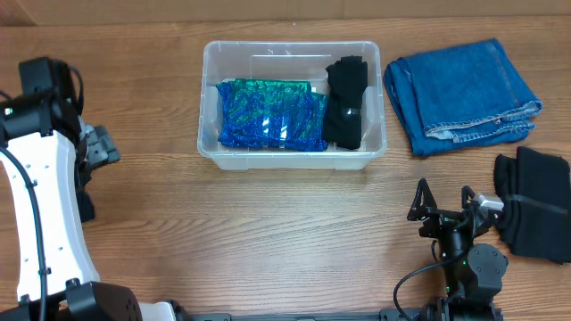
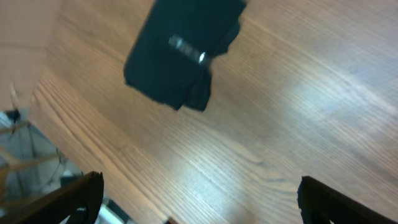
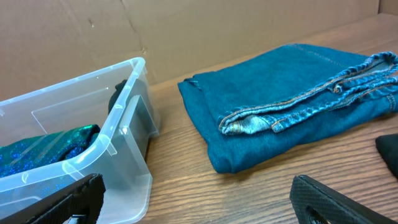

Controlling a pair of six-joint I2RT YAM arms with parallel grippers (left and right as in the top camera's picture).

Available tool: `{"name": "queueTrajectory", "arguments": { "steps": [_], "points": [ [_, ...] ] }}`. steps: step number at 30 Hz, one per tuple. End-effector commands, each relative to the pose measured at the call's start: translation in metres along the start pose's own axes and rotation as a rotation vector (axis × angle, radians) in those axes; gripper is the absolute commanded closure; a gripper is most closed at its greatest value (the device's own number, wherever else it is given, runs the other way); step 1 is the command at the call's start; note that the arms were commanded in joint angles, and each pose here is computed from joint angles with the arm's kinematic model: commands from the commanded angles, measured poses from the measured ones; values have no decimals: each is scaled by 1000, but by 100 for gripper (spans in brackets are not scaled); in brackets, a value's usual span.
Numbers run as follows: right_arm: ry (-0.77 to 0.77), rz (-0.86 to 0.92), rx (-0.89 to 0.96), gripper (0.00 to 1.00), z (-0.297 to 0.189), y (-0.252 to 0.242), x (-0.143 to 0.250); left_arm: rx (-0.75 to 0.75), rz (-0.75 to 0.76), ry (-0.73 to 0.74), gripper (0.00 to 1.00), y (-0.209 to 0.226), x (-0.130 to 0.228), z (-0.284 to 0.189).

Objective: Pack container
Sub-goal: 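Open the left gripper, withdraw, and grasp the second black cloth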

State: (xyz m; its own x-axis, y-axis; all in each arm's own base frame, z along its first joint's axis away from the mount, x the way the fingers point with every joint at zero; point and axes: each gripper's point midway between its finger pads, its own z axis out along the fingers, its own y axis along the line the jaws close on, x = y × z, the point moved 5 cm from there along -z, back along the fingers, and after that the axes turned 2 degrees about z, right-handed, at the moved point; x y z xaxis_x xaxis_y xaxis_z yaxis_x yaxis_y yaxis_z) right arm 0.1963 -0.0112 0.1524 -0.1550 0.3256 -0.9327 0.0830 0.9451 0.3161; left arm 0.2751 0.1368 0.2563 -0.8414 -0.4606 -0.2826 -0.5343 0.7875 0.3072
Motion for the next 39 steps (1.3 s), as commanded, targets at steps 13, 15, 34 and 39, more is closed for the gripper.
{"name": "queueTrajectory", "arguments": {
  "steps": [13,15,34,39],
  "points": [
    [-14,-3,-8,0,-2,3,-5,71,509,-32,0,-28,-11,146],
    [-14,-3,-8,0,-2,3,-5,81,502,-24,0,-29,-12,156],
    [-14,-3,-7,0,-2,3,-5,51,568,-59,0,-11,-33,241],
    [-14,-3,-7,0,-2,3,-5,53,557,-49,15,-18,-32,262]
  ]
}}
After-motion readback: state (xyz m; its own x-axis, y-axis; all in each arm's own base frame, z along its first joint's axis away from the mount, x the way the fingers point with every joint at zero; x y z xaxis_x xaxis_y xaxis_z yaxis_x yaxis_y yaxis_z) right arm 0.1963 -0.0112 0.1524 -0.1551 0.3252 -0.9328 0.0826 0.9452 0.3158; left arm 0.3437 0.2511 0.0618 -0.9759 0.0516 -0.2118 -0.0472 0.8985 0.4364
